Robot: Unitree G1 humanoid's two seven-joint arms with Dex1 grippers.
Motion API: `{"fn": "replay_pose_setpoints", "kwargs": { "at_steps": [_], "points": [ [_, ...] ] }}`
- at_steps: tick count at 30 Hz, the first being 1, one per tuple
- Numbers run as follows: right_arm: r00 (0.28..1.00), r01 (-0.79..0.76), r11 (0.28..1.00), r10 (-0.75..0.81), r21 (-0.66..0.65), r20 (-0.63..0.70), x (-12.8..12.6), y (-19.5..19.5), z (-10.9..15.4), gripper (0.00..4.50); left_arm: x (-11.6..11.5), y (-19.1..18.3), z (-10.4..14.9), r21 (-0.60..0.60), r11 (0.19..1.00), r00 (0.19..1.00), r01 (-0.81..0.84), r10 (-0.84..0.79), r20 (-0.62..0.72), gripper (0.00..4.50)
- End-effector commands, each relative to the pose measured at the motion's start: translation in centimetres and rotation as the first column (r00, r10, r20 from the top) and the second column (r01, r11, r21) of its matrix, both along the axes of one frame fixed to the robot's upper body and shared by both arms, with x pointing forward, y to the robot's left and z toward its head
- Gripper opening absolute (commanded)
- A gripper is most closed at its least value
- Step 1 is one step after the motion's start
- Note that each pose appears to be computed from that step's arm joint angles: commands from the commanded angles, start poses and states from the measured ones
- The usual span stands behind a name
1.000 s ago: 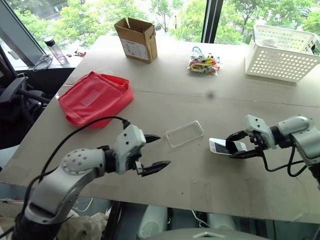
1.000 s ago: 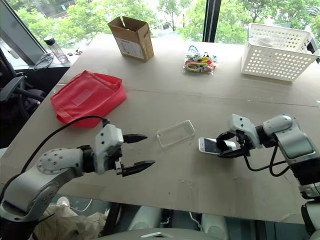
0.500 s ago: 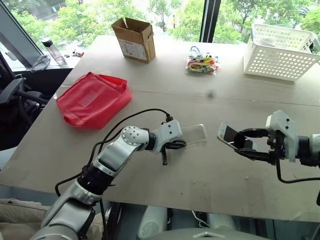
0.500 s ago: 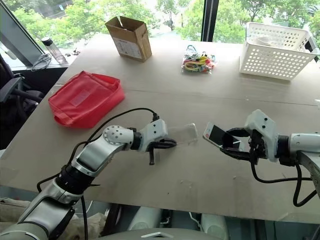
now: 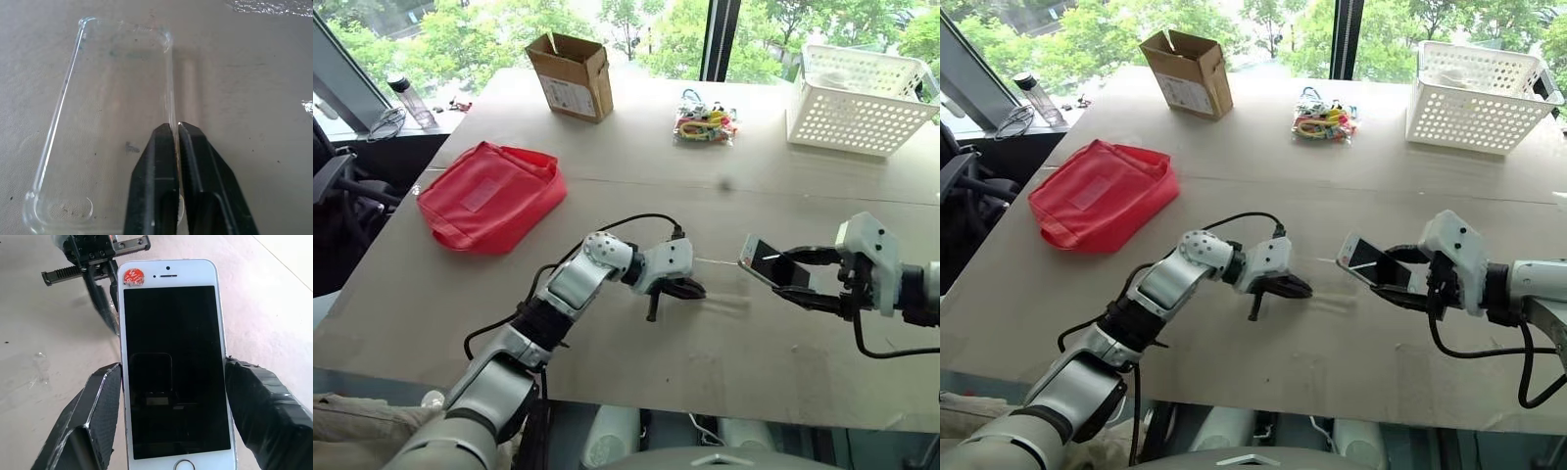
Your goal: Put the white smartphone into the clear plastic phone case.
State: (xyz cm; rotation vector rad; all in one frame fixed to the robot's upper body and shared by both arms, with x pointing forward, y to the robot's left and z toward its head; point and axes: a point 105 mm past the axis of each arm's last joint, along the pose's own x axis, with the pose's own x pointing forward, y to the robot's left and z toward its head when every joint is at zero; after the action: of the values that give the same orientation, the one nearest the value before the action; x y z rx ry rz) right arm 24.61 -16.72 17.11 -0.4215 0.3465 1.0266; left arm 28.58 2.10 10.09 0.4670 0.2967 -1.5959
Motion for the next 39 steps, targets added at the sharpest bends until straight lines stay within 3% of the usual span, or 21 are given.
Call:
{"fn": "replay_pose_setpoints", "kwargs": {
  "at_steps": [1, 2, 4, 5, 12, 17, 26, 39],
  "points": [
    [0.996, -0.081, 0.995, 0.083, -0.052, 0.041, 0.4, 1.5, 0.1, 2.79, 0.1, 0.1, 3.7, -0.127, 0.988, 0.995, -0.092, 0.097, 0.03, 2.44],
    [0.993, -0.106, 0.992, 0.109, -0.063, 0.041, 0.7, 2.0, -0.1, 2.79, -0.1, 0.7, 4.6, -0.159, 0.98, 0.992, -0.119, 0.125, 0.028, 2.6],
    [0.987, -0.148, 0.986, 0.152, -0.075, 0.044, 1.3, 3.3, -0.7, 2.79, -0.8, 2.5, 5.7, -0.195, 0.969, 0.986, -0.154, 0.163, 0.032, 3.65],
    [0.984, -0.17, 0.982, 0.174, -0.083, 0.046, 1.7, 4.0, -1.1, 2.79, -1.3, 3.6, 6.1, -0.208, 0.963, 0.983, -0.173, 0.183, 0.03, 3.69],
    [0.953, -0.275, 0.94, 0.294, -0.202, 0.068, 4.0, 6.1, -4.1, 2.79, -2.3, 10.1, 4.6, -0.168, 0.898, 0.904, -0.407, 0.422, 0.067, 3.69],
    [0.926, -0.34, 0.903, 0.37, -0.261, 0.071, 4.9, 6.0, -4.9, 2.79, -3.4, 11.9, 3.8, -0.163, 0.859, 0.863, -0.485, 0.5, 0.073, 3.69],
    [0.91, -0.378, 0.878, 0.411, -0.295, 0.056, 5.7, 6.2, -5.3, 2.79, -5.9, 12.3, 3.3, -0.19, 0.877, 0.884, -0.441, 0.461, 0.081, 3.69],
    [0.949, -0.308, 0.913, 0.316, -0.266, -0.014, 5.4, 5.8, -5.6, 2.79, -6.2, 12.6, 2.5, -0.193, 0.878, 0.885, -0.439, 0.459, 0.076, 3.69]
  ]
}}
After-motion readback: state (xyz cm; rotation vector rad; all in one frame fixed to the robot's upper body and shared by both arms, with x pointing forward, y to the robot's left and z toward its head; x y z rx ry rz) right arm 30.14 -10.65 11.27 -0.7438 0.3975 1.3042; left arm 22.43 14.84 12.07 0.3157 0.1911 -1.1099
